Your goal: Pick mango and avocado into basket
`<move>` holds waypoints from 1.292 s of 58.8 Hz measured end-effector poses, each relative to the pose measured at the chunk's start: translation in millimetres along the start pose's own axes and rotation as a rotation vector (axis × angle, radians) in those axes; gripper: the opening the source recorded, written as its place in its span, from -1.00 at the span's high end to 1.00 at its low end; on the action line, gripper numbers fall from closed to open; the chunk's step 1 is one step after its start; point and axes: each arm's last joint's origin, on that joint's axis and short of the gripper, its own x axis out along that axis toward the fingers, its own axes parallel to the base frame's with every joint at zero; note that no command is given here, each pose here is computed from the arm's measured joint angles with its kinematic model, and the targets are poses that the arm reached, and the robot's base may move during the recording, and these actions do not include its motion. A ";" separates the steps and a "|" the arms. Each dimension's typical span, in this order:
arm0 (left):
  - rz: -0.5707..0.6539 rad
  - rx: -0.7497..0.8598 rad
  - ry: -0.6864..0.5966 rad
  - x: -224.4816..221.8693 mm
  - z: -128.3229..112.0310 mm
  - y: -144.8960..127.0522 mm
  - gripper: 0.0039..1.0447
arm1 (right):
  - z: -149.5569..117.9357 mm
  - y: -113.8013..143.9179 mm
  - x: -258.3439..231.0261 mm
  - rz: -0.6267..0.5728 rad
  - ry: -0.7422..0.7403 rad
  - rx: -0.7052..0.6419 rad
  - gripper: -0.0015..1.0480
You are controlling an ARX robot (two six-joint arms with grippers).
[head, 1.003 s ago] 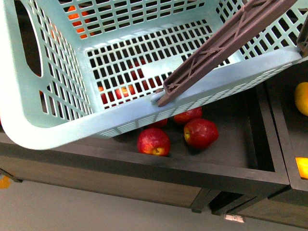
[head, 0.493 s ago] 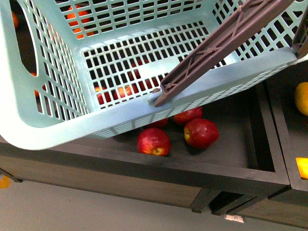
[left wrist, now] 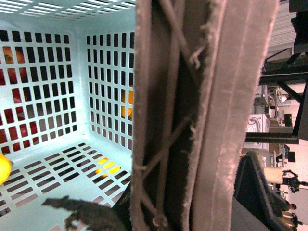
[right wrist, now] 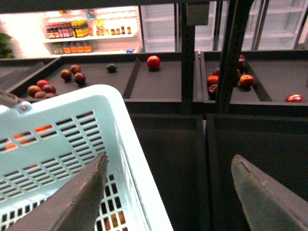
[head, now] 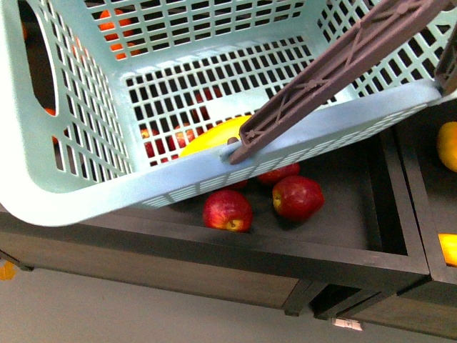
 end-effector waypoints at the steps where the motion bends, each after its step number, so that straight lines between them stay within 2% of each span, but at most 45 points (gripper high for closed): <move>1: -0.002 -0.003 0.003 0.0 -0.1 -0.1 0.71 | -6.1 -2.8 -5.0 -0.003 0.004 -0.013 -0.30; 8: 0.002 -0.003 -0.003 -0.3 0.7 0.5 0.71 | -27.9 -15.4 -29.7 -0.006 0.005 -0.043 0.19; 22: 0.003 -0.002 -0.005 -0.3 0.8 0.5 0.71 | -52.0 -27.5 -58.5 -0.008 0.016 -0.055 0.93; 44: 0.002 -0.003 -0.003 -0.3 0.8 0.6 0.71 | -74.6 -43.8 -94.2 -0.011 0.013 -0.059 0.96; 47: 0.002 -0.003 -0.004 -0.4 1.0 0.7 0.71 | -76.6 -43.9 -97.4 -0.011 0.011 -0.060 0.83; 68: 0.003 -0.003 -0.004 -0.1 0.3 0.2 0.71 | -76.1 -44.2 -98.1 -0.014 0.005 -0.060 -0.82; 76: -0.014 -0.005 0.023 1.1 -3.3 -2.3 0.71 | -76.3 -44.5 -98.4 -0.015 0.005 -0.060 -0.83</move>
